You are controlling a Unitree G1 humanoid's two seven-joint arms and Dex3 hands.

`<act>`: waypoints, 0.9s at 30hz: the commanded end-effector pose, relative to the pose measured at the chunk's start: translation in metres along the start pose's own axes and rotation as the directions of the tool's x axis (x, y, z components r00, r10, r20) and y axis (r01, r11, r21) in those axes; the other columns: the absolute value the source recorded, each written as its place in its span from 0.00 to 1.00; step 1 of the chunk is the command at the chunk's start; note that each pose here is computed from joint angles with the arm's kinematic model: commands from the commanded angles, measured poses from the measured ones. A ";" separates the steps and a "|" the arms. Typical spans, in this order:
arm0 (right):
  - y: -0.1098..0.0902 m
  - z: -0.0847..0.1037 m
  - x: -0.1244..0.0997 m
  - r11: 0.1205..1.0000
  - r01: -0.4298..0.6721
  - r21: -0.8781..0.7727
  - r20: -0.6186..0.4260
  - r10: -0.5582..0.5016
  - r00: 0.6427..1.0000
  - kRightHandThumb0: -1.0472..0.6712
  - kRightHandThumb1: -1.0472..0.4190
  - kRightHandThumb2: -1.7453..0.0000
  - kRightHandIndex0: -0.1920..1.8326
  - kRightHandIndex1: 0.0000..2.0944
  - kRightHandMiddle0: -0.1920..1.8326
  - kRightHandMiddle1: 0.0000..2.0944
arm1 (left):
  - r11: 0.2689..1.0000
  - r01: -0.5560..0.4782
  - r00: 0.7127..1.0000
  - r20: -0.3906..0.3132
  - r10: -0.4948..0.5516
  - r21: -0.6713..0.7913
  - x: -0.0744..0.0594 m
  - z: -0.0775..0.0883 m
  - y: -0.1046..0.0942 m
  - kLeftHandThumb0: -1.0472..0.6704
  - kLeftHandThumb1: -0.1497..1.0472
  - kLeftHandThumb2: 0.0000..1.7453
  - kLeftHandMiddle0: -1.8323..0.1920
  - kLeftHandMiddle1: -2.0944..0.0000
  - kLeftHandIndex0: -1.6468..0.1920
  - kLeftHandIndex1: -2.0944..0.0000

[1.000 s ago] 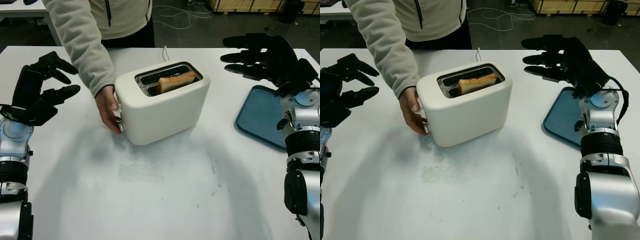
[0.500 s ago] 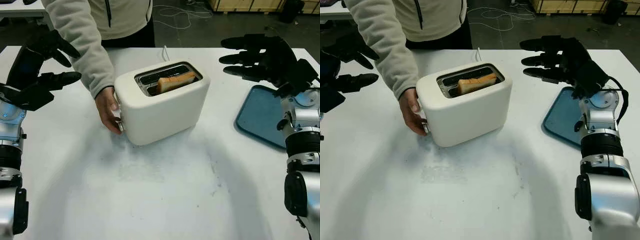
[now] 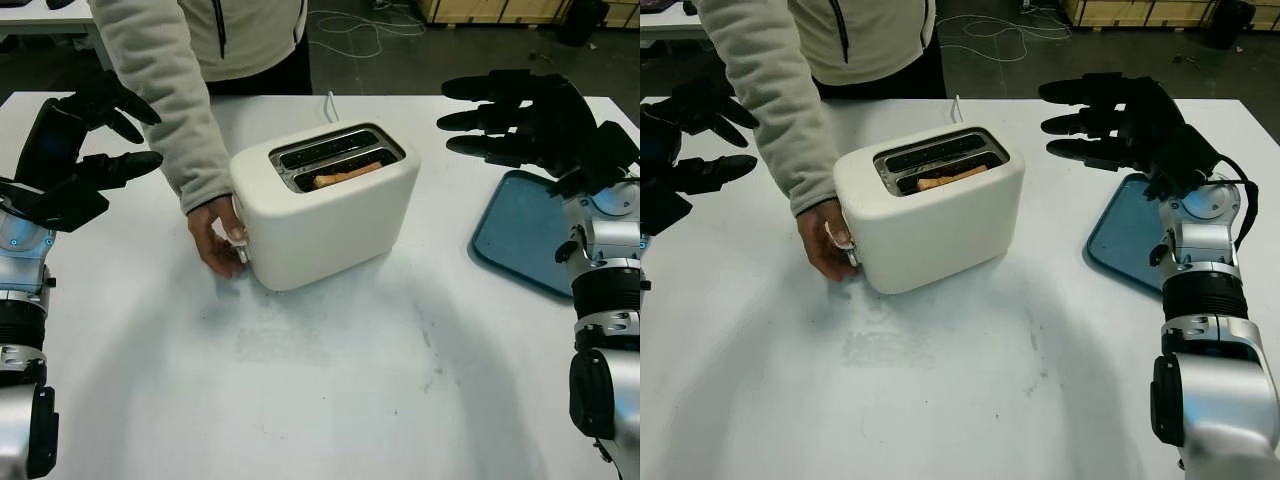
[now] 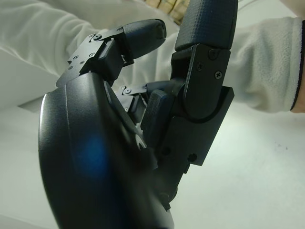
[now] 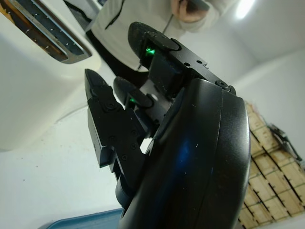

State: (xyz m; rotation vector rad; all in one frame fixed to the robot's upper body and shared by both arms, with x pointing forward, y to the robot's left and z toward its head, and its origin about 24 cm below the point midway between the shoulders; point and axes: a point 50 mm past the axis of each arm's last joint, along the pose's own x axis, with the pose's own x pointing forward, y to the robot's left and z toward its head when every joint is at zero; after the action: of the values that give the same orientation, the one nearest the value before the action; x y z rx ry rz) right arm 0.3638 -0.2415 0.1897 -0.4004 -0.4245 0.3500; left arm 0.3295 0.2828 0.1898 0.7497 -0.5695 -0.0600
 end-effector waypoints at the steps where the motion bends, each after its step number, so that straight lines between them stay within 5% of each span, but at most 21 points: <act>1: 0.001 0.000 -0.001 1.000 0.007 0.005 0.002 -0.007 1.000 0.65 0.16 1.00 0.56 0.08 0.53 0.01 | 1.000 -0.006 1.000 -0.007 0.006 -0.007 -0.003 -0.002 -0.001 0.00 0.89 0.15 0.64 0.33 0.65 0.37; 27: 0.002 0.003 0.000 1.000 0.009 0.015 0.012 -0.009 1.000 0.64 0.15 1.00 0.52 0.17 0.54 0.01 | 1.000 -0.019 1.000 -0.019 0.019 -0.022 -0.006 -0.004 -0.004 0.00 0.89 0.17 0.60 0.35 0.62 0.39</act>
State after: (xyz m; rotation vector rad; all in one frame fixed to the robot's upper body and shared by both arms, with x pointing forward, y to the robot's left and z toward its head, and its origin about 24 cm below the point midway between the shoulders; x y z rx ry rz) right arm 0.3627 -0.2395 0.1938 -0.4021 -0.4386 0.3411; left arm 0.3279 0.2841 0.1829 0.7334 -0.5542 -0.0503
